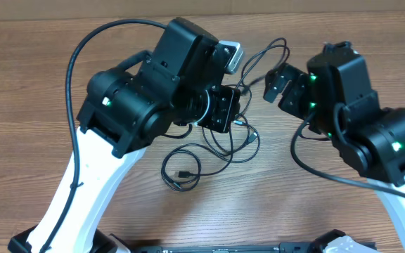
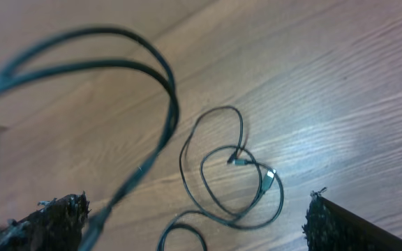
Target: Untangle cables
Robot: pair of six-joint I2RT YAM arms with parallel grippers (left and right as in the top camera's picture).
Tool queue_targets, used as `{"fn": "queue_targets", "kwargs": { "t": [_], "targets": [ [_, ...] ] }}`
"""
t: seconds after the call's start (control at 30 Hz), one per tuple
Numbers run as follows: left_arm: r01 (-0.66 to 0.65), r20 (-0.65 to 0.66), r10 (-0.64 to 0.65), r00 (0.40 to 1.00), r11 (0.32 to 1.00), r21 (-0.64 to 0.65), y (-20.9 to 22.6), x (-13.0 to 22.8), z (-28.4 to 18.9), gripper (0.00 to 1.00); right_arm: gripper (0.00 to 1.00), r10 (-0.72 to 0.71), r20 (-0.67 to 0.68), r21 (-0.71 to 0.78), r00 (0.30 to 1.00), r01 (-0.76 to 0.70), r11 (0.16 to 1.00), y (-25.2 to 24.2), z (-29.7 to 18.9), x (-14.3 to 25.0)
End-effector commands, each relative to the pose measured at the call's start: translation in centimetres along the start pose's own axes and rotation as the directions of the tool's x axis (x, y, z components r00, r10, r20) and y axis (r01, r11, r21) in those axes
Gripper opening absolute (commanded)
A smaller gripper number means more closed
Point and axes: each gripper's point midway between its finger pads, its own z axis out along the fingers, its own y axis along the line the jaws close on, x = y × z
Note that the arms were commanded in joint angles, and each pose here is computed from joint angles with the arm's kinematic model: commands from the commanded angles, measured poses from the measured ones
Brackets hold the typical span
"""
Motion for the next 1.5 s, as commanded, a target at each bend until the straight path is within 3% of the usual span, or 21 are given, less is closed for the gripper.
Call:
{"fn": "queue_targets", "kwargs": {
  "t": [0.0, 0.47, 0.67, 0.8, 1.07, 1.27, 1.47],
  "targets": [
    [0.026, 0.099, -0.032, 0.995, 0.998, 0.06, -1.4, -0.5, -4.0, 0.04, 1.0, -0.011, -0.032, -0.015, 0.999, 0.011, 1.0, 0.4, 0.2, 0.4],
    [0.045, 0.06, -0.055, 0.997, 0.985, 0.165, -3.0, 1.0, -5.6, 0.04, 0.96, -0.018, 0.097, 0.111, 0.995, 0.007, 0.994, -1.3, 0.9, -2.1],
    [0.056, 0.079, -0.066, 0.995, 0.991, 0.118, -2.2, 0.7, -5.6, 0.04, 0.95, -0.018, 0.056, 0.045, 0.998, 0.015, 0.999, -0.3, 0.7, -1.4],
    [0.101, 0.087, -0.107, 0.99, 0.993, 0.064, -1.1, 0.7, -5.5, 0.04, 0.96, -0.119, 0.035, -0.079, 0.992, 0.121, 0.989, 1.7, -0.6, -0.9],
    [0.101, 0.062, -0.107, 0.992, 0.99, 0.099, -1.7, 1.1, -5.5, 0.04, 1.0, -0.235, 0.148, -0.202, 0.961, 0.262, 0.944, 4.1, -3.0, -2.4],
    [0.092, 0.02, -0.098, 0.995, 0.978, 0.189, -3.4, 1.6, -5.7, 0.04, 1.0, -0.321, 0.134, -0.178, 0.937, 0.342, 0.923, 4.3, -1.5, -2.1],
    [0.103, 0.005, -0.105, 0.994, 0.98, 0.17, -3.1, 2.1, -5.6, 0.04, 1.0, -0.311, 0.193, -0.061, 0.931, 0.328, 0.943, 3.3, -0.4, -4.1]
  ]
}}
